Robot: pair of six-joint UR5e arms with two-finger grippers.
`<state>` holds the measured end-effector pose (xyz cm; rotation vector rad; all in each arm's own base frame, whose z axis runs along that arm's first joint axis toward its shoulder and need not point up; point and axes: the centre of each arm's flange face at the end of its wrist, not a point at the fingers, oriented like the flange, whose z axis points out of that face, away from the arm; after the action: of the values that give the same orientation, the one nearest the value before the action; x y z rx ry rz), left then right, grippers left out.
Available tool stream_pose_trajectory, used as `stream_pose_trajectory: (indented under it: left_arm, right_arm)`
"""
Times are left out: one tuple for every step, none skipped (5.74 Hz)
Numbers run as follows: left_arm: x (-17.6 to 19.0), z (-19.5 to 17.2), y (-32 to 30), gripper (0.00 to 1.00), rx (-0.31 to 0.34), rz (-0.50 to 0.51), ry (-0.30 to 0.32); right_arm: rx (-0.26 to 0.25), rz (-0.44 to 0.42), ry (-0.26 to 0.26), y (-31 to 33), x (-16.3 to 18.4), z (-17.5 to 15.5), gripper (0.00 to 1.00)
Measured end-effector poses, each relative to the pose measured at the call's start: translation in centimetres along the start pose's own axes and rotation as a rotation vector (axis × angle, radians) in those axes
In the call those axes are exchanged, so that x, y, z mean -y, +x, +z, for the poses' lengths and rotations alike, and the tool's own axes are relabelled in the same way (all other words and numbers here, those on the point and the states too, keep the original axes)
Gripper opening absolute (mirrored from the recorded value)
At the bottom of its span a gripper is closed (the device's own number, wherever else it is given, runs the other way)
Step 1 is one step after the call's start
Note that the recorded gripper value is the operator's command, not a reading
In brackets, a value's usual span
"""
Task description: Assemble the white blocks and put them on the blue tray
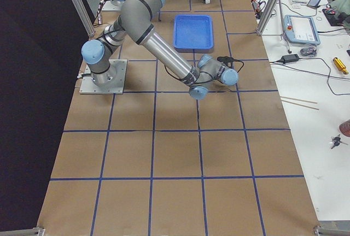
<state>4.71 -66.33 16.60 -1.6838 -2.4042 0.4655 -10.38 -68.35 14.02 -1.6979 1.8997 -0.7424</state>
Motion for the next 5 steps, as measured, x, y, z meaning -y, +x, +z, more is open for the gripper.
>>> stream_pose_trajectory:
  left_arm:
    - [0.1,-0.2,0.0,0.0,0.003,0.002,0.001]
    - [0.6,-1.0,0.1,0.0,0.013,0.013,0.002]
    - [2.4,-2.3,0.5,0.0,0.025,0.049,0.005]
    - [6.7,-3.3,2.2,0.0,0.014,0.144,0.008]
    - [11.7,-3.3,4.8,0.0,-0.024,0.251,0.01]
  right_arm:
    - [-0.003,0.021,0.006,-0.6,-0.6,0.5,1.0]
    - [-0.001,0.032,0.009,-0.9,-0.8,0.8,1.0]
    - [0.0,0.036,0.009,-1.0,-0.9,0.8,0.94]
    - [-0.001,0.038,0.01,-0.9,-0.8,0.8,0.67]
    - [-0.003,0.038,0.009,-0.9,-0.8,0.7,0.52]
